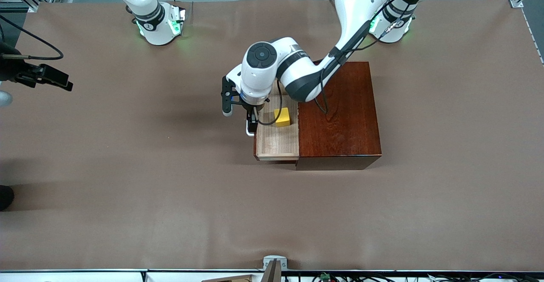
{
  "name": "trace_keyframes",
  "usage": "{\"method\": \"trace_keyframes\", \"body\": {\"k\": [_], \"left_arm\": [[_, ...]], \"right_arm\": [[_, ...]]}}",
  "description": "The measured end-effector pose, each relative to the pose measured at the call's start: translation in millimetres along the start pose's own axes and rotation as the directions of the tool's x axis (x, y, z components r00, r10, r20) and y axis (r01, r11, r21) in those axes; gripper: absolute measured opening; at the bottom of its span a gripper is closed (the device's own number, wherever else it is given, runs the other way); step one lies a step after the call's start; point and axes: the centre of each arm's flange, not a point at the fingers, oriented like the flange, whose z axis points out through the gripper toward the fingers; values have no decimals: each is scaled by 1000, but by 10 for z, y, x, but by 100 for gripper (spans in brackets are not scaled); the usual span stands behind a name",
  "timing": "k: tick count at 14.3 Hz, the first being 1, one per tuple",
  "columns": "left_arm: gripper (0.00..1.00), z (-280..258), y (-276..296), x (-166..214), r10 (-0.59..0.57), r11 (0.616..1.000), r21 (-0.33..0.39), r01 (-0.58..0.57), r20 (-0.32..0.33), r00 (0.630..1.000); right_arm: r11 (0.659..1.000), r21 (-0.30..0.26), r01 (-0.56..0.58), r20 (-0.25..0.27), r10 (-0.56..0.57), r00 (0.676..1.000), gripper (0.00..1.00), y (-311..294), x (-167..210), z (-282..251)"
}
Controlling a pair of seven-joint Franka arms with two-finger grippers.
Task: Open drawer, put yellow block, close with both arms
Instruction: 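Push the drawer shut with the left gripper against the drawer front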
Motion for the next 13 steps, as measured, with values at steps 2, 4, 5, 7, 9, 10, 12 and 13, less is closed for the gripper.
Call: {"method": "trace_keyframes", "body": {"k": [2, 4, 5, 7, 9, 10, 12, 13], "left_arm": [[100, 2, 27, 3, 31, 999, 20, -32, 45, 999], [100, -16, 15, -27, 32, 999, 12, -33, 84, 996], [100, -30, -4, -60, 28, 1000, 4, -29, 107, 994], [100, -67, -46, -155, 17, 1000, -16, -14, 166, 986], [100, -100, -84, -281, 4, 999, -37, 4, 231, 973], [100, -108, -101, -343, -1, 999, -47, 14, 260, 966], [100, -112, -135, -438, -10, 998, -59, 29, 299, 954], [100, -108, -145, -479, -13, 997, -65, 36, 317, 948]], "right_arm": [[1000, -1, -10, -1, 10, 1000, 100, 56, 6, -2], [1000, 0, -10, -3, 10, 1000, 100, 58, 7, -6], [1000, 0, -8, -5, 8, 1000, 100, 46, 6, -14], [1000, 0, -3, -15, 3, 1000, 100, 17, 0, -56], [1000, 2, -1, -31, 2, 1000, 100, 11, -8, -127], [1000, 3, -1, -38, 2, 999, 100, 12, -13, -159], [1000, 3, -2, -43, 2, 999, 100, 13, -16, -182], [1000, 3, -2, -44, 2, 999, 100, 17, -15, -185]]}}
